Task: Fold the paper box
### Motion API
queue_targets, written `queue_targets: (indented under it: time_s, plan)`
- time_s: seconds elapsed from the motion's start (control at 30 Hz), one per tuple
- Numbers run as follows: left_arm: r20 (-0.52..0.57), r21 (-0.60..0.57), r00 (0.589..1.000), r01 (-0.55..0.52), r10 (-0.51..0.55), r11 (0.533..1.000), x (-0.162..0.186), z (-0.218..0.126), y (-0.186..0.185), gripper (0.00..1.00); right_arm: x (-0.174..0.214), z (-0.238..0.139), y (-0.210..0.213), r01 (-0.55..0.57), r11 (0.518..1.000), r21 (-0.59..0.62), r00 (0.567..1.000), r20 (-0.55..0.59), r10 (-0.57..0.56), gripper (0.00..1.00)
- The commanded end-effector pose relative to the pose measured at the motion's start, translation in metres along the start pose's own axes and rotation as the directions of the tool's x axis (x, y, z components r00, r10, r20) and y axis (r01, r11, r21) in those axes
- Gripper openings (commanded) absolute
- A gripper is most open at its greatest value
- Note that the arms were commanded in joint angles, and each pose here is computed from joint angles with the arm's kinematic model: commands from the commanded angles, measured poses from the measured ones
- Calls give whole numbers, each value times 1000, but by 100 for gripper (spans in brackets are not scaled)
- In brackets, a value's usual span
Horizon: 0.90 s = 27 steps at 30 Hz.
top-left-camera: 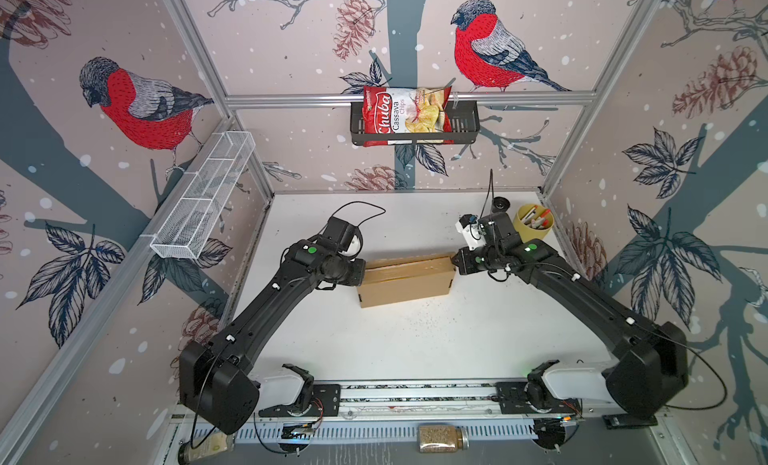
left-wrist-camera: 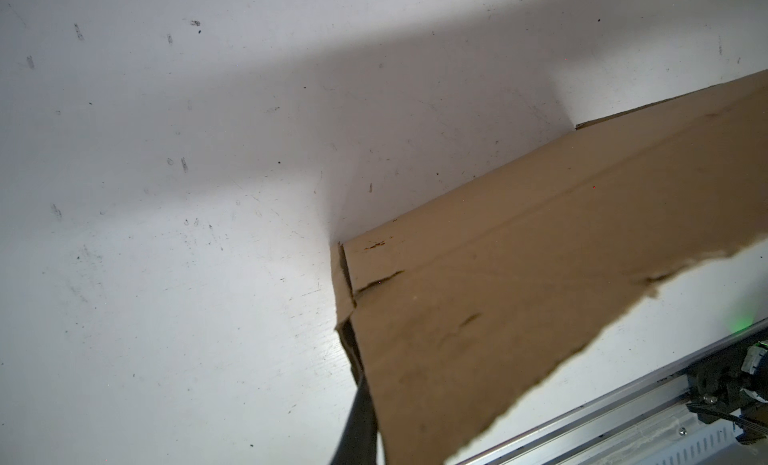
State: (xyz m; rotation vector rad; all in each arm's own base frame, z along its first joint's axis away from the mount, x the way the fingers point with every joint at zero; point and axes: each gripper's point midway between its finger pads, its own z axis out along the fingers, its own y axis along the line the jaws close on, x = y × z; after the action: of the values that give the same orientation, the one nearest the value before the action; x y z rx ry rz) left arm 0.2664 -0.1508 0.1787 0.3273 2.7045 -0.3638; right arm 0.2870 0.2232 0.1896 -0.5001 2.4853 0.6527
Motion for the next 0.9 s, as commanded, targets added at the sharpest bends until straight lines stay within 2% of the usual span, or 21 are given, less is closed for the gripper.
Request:
queue_targets:
  time_s: [0.0,0.17,0.4,0.87]
  plan:
    - [7,31,1000,-16,16,999,-1,0,-5,9,8,3,6,-10,999,-38,999,-32,9,2]
    - [8,19,1000,-19,18,1000,1,1,-3,8,6,1,3,-20,999,-46,1000,-20,19,5]
    - [3,24,1000,-25,25,999,3,4,-3,7,9,6,-3,-31,999,-37,999,-26,30,1]
    - [-9,21,999,-34,35,999,6,8,-1,5,16,6,-24,54,990,132,997,-60,-46,1]
